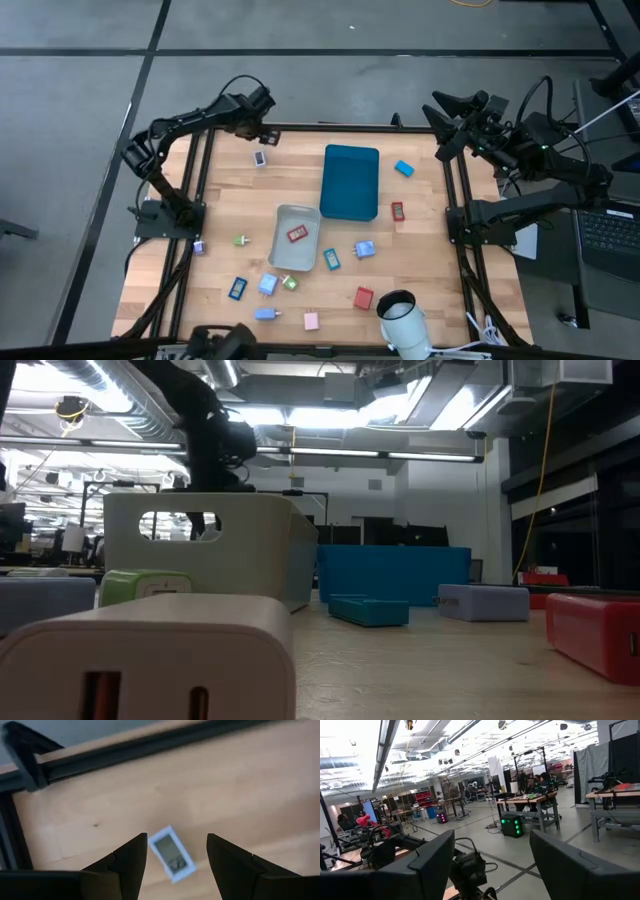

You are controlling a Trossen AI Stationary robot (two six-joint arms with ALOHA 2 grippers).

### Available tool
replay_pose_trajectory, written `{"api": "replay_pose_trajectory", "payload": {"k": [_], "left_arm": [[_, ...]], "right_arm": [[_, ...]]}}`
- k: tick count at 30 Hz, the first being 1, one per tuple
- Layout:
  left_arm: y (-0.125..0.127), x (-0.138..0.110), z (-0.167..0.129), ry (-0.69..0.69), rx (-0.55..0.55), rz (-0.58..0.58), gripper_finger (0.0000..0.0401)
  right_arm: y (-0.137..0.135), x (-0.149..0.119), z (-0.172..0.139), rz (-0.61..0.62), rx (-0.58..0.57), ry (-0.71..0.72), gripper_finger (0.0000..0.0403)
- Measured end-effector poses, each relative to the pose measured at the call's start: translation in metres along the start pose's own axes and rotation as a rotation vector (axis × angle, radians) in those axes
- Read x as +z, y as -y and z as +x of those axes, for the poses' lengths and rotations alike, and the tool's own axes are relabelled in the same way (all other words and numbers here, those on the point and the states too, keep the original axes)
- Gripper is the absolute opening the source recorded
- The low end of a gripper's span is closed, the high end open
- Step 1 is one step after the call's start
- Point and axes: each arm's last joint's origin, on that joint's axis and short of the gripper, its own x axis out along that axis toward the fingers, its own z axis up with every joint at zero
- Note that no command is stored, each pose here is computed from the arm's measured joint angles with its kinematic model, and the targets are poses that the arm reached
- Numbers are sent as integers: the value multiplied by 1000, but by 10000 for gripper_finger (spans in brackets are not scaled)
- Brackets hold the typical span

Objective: Pick & Place Office items
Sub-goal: Put the white timer into the gray bin

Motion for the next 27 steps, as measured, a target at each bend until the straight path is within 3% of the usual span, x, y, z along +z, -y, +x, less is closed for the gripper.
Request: {"api": "replay_pose_trajectory", "payload": {"k": [4, 10, 15, 21, 27], "left_arm": [[3, -5, 15, -74, 50, -83, 201], [14, -15, 48, -234, 64, -75, 203], [20, -19, 62, -289, 48, -91, 234], [19, -19, 64, -268, 99, -183, 284], [19, -19, 65, -253, 126, -269, 296]], "right_arm": [[0, 0, 0, 1, 6, 0, 265], [-1, 0, 0, 1, 37, -2, 265], [-1, 0, 0, 3, 50, -2, 265], [-1, 1, -1, 5, 68, 0, 265], [1, 2, -2, -3, 63, 6, 265]]}}
